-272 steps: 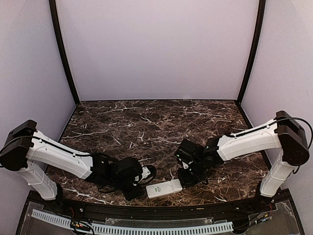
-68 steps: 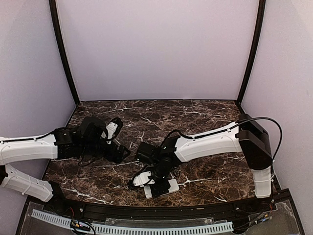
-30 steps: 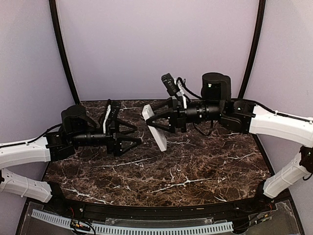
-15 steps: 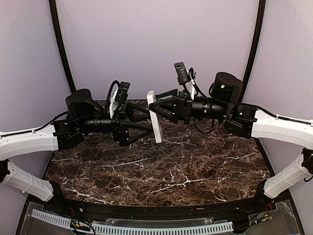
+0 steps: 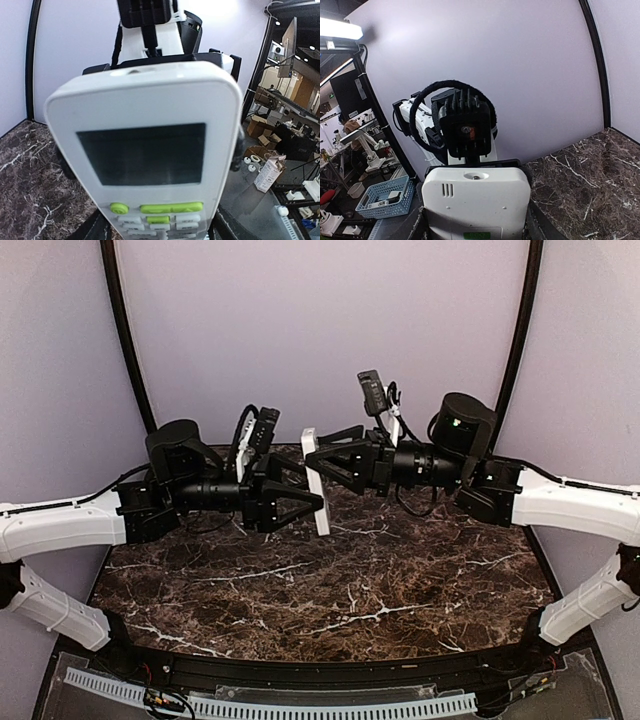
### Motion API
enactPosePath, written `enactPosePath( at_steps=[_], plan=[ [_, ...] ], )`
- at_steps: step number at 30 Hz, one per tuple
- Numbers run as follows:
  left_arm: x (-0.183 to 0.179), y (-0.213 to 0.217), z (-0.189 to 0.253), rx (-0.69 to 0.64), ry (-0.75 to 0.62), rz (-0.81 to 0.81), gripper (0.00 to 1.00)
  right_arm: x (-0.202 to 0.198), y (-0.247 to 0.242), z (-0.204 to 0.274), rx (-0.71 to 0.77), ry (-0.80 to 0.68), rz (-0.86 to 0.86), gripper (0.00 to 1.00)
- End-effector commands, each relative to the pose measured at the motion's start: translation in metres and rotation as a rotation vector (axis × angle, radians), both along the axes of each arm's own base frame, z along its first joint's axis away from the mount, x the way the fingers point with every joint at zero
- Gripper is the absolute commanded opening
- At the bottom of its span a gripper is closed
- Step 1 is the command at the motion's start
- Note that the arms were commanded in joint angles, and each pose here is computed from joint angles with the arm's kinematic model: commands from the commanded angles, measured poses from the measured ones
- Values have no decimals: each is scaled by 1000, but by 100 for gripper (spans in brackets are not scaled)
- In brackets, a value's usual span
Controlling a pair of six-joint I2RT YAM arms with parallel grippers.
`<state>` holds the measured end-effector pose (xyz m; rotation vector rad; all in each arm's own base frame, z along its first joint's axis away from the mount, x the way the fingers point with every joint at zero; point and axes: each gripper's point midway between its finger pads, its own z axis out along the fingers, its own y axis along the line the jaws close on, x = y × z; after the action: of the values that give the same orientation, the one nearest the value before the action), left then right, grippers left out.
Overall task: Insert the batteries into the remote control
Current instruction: Pass from the right arm to the left
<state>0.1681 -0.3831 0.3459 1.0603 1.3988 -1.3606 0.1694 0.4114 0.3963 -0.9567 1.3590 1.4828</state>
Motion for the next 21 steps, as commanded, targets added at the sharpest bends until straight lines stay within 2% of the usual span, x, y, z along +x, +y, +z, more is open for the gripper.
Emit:
enactPosePath(
  at_steps=[1, 3, 6, 9, 11, 12, 13, 14, 15, 17, 18, 21],
  plan=[
    [-5, -3, 16, -37, -19, -27, 61, -3, 0, 9, 51, -11, 29, 19],
    [-6, -5, 15, -35, -10, -39, 53, -3, 0, 8, 49, -8, 32, 19],
    [-9, -6, 14, -32, 1, -64, 32, -3, 0, 5, 47, -5, 33, 19],
    [-12, -4, 13, -30, 10, -75, 17, -2, -1, 2, 39, 1, 24, 21],
    [-11, -2, 7, -15, 25, -58, 5, 0, -4, 0, 32, 3, -1, 36],
    [-7, 0, 3, 3, 41, -27, 2, 3, -6, -1, 26, 6, -28, 48],
    [-3, 0, 0, 18, 55, -4, 0, 7, -8, -3, 12, 14, -63, 64],
    [7, 2, -11, 59, 92, 64, 0, 14, -12, -5, -5, 26, -111, 89],
    [14, 4, -17, 85, 127, 109, 0, 22, -16, -10, -30, 37, -165, 97],
    [41, 13, -47, 202, 226, 286, 0, 41, -28, -20, -102, 70, -307, 99],
    [56, 23, -76, 306, 279, 403, 0, 51, -35, -30, -159, 90, -381, 98],
    [75, 38, -126, 454, 417, 574, 0, 80, -65, -68, -348, 166, -621, 99]
  ],
)
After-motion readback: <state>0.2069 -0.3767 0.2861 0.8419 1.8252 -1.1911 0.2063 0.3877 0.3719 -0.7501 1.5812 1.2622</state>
